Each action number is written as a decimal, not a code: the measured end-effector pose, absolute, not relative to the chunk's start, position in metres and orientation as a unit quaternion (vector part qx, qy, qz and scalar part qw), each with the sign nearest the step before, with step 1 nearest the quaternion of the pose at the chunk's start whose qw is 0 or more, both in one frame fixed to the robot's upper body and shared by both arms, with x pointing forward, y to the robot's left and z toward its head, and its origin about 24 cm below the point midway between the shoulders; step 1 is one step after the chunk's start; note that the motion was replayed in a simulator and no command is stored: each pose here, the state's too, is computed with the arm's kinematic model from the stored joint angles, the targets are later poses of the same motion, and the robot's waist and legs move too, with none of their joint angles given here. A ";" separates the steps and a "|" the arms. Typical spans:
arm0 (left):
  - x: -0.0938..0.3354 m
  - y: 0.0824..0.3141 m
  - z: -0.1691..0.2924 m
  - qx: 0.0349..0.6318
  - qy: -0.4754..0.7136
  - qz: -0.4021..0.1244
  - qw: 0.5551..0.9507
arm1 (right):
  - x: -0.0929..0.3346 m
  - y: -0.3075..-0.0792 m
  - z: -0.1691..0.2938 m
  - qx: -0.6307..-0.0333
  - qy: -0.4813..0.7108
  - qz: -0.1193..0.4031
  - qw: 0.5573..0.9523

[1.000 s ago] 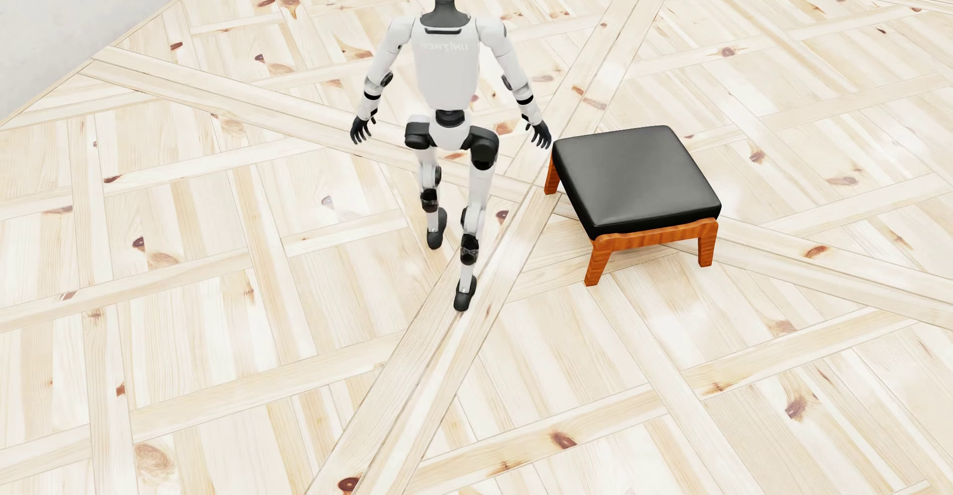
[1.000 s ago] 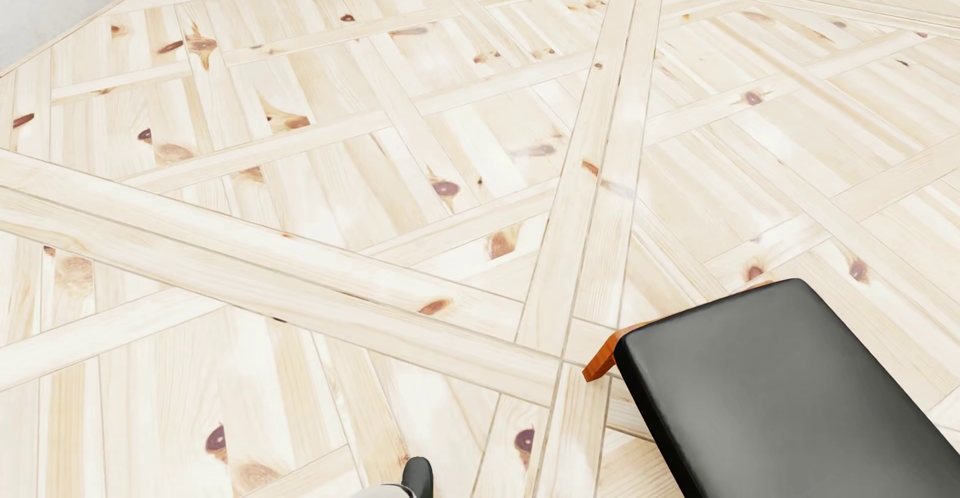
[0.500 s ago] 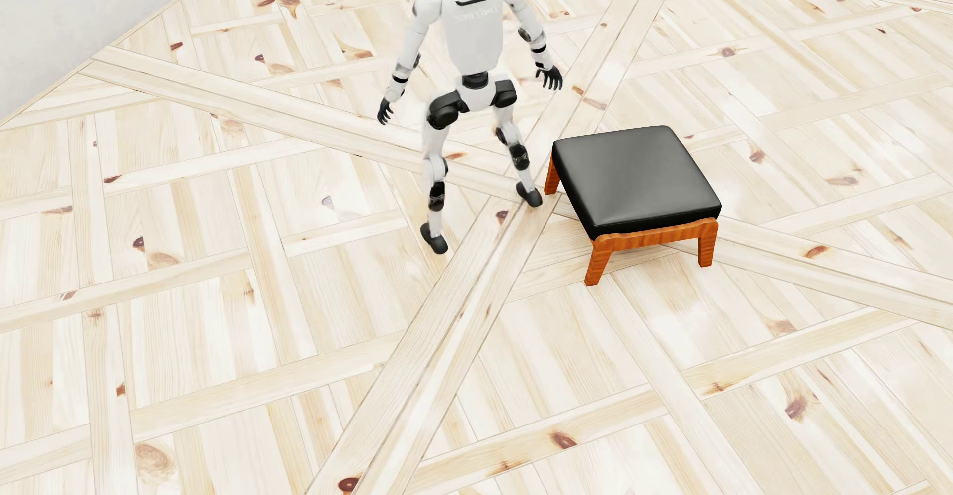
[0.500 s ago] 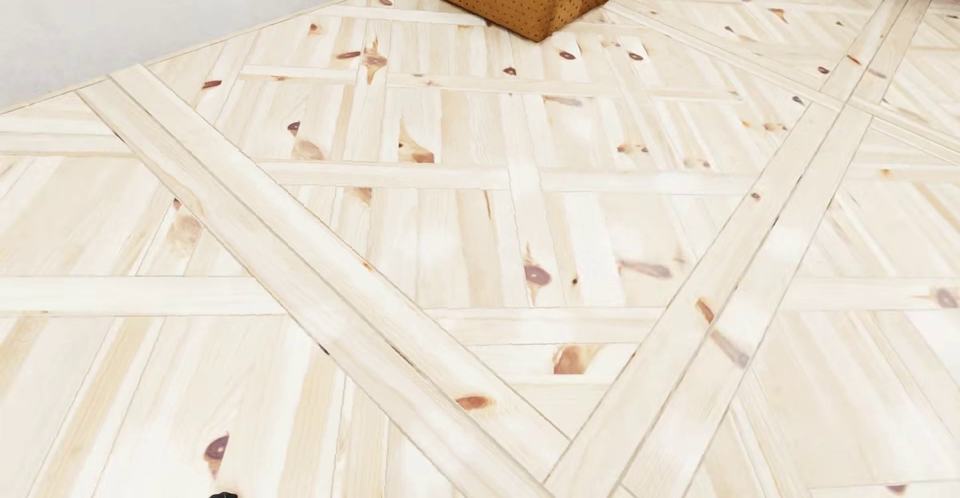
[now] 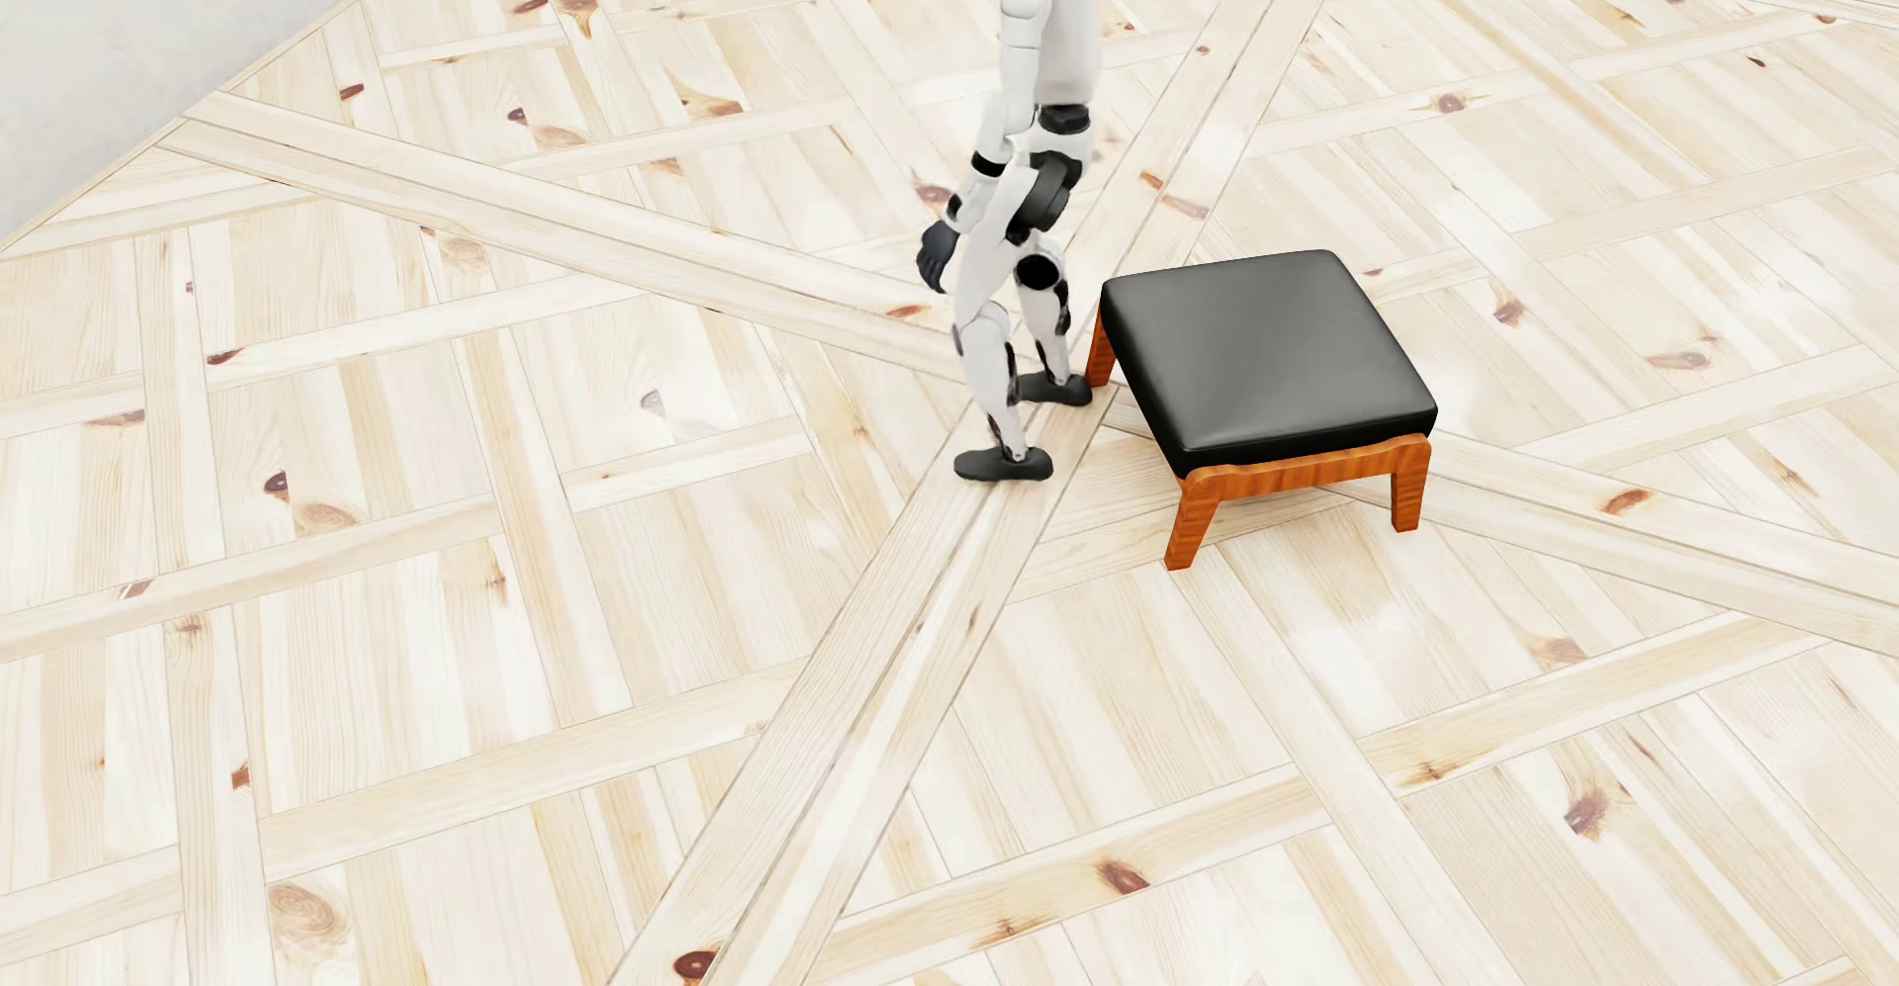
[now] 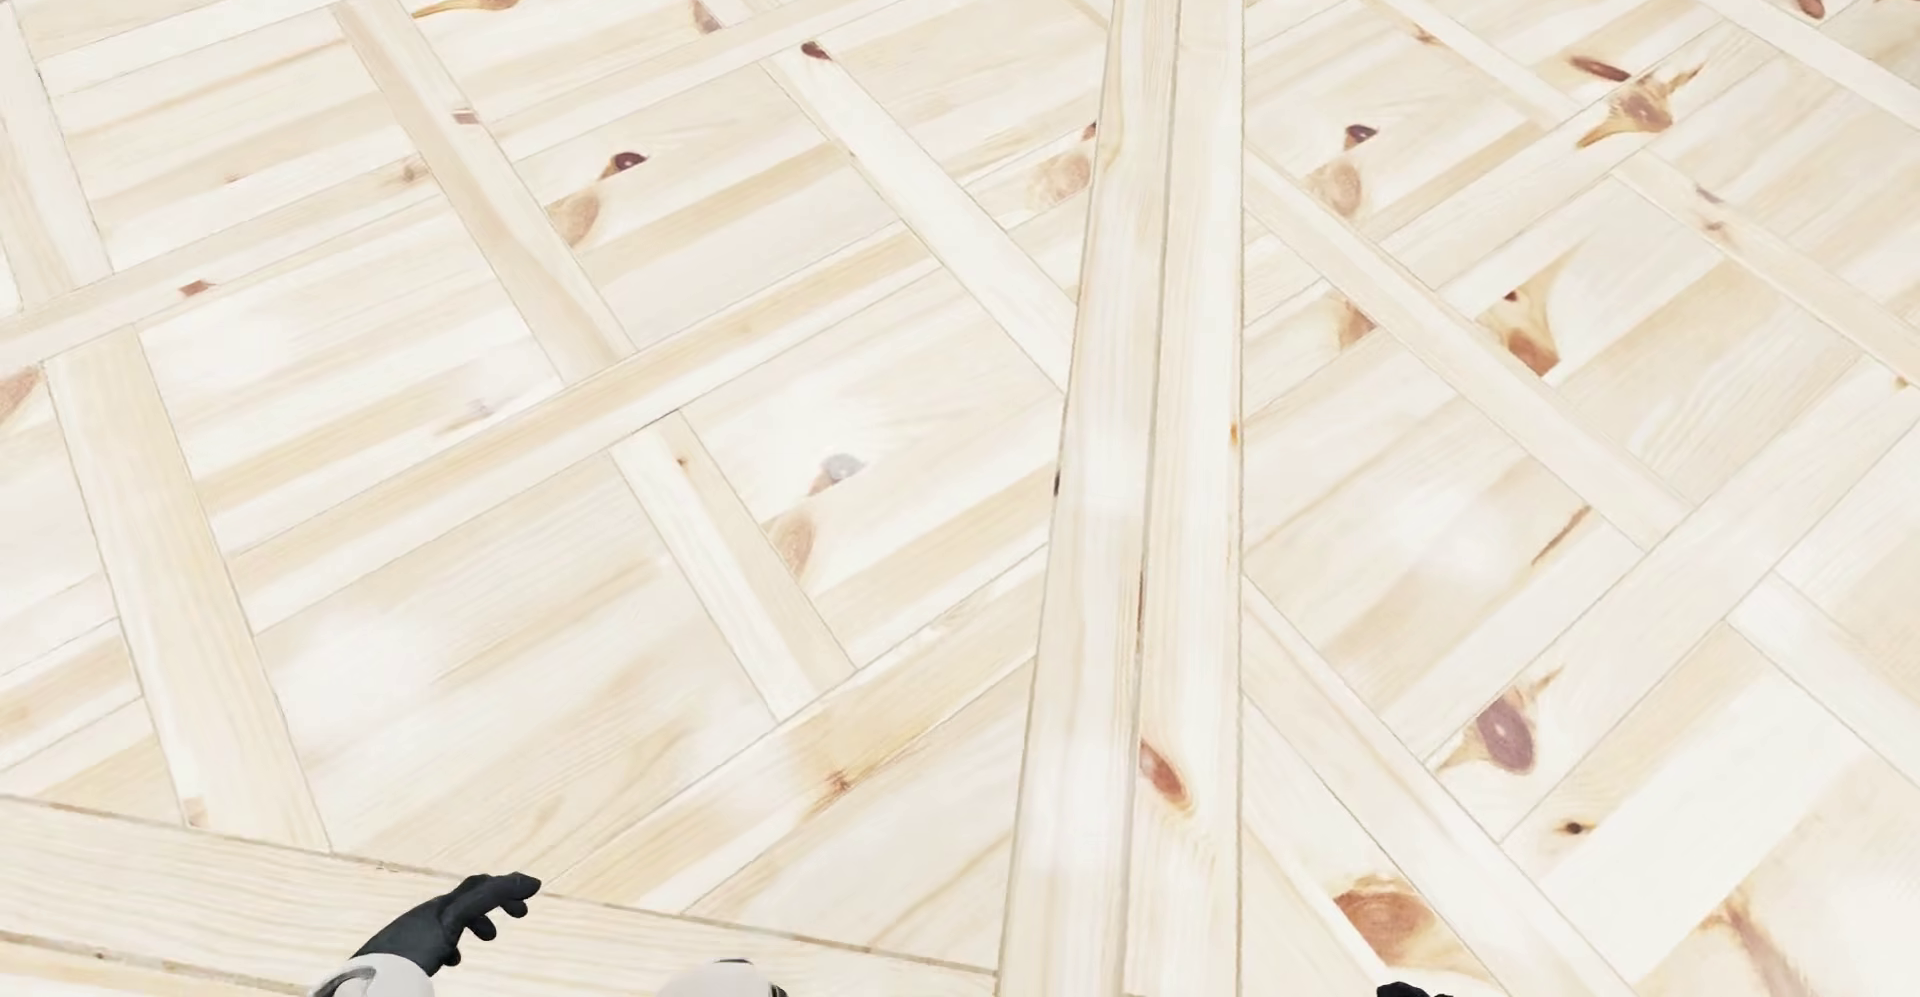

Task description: Take a seat on the chair

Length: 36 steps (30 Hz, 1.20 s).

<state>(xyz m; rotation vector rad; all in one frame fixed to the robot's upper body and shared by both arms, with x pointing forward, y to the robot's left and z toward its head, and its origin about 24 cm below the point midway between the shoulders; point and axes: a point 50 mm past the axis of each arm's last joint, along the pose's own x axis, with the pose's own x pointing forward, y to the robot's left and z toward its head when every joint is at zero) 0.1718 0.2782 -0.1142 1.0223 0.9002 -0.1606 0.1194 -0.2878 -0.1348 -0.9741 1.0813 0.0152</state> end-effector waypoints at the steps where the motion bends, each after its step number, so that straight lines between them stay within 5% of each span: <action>1: 0.175 0.279 -0.113 0.477 0.412 -0.075 0.773 | 0.121 -0.286 -0.136 -0.441 0.497 0.012 0.747; 19: 0.237 0.269 -0.078 0.520 0.329 -0.070 0.785 | 0.197 -0.266 -0.109 -0.481 0.395 0.039 0.782; 36: 0.343 0.202 0.010 0.525 0.134 -0.064 0.838 | 0.323 -0.235 -0.011 -0.534 0.203 0.000 0.821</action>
